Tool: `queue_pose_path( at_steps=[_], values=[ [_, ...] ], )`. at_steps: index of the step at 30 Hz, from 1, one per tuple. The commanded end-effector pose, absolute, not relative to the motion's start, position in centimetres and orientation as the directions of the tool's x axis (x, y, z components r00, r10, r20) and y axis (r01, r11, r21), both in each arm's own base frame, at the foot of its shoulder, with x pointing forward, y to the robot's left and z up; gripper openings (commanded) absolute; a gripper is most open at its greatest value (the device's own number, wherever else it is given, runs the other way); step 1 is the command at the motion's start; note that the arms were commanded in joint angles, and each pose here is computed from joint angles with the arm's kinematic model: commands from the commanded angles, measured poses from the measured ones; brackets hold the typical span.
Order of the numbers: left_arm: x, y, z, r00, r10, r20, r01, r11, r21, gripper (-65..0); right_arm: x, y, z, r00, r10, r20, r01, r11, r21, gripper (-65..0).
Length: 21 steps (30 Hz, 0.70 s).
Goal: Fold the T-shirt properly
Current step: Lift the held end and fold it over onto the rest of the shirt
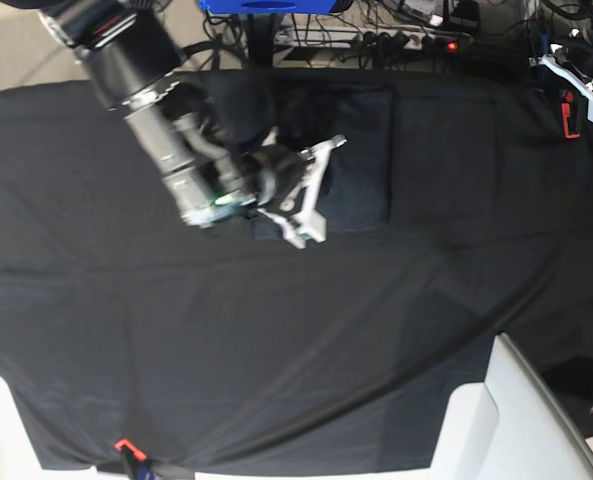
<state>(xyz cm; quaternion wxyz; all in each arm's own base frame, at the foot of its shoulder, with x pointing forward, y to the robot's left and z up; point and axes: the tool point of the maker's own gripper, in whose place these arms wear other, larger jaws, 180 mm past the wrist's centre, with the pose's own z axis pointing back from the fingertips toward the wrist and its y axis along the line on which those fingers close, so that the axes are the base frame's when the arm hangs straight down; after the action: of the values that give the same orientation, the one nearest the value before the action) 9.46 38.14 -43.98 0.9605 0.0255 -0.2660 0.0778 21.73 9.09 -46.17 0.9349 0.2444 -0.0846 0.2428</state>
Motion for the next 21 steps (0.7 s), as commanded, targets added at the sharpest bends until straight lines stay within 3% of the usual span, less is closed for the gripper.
queue_pose_path(
  at_steps=[1,7,11,18,21],
  values=[
    [10.1,38.8,-42.9,0.834,0.111,0.541,-0.147,0.989,0.024,-65.0,22.5,10.6,-45.0,0.854,0.405,0.328,-0.515,0.749,0.416,-65.0],
    [10.1,38.8,-42.9,0.834,0.111,0.541,-0.147,0.989,0.024,-65.0,22.3,11.5,-45.1,0.847,0.404,0.344,-0.521,0.76,0.389,-65.0],
    [10.1,38.8,-43.0,0.834,0.112,0.54,-0.148,0.989,0.023,-65.0,23.3,10.6,-45.3,0.896,0.315,0.312,-0.418,0.833,0.362,-64.5],
    [10.6,36.8,-44.1,0.856,0.067,0.513,-0.077,0.997,-0.002,-65.0,23.3,11.2,-44.9,0.898,0.307,0.314,-0.413,0.833,0.369,-43.1],
    [10.6,36.3,-44.9,0.879,0.018,0.477,-0.036,0.999,0.029,-65.0,22.8,12.5,-44.5,0.862,0.377,0.338,-0.486,0.804,0.344,-36.2]
  ],
)
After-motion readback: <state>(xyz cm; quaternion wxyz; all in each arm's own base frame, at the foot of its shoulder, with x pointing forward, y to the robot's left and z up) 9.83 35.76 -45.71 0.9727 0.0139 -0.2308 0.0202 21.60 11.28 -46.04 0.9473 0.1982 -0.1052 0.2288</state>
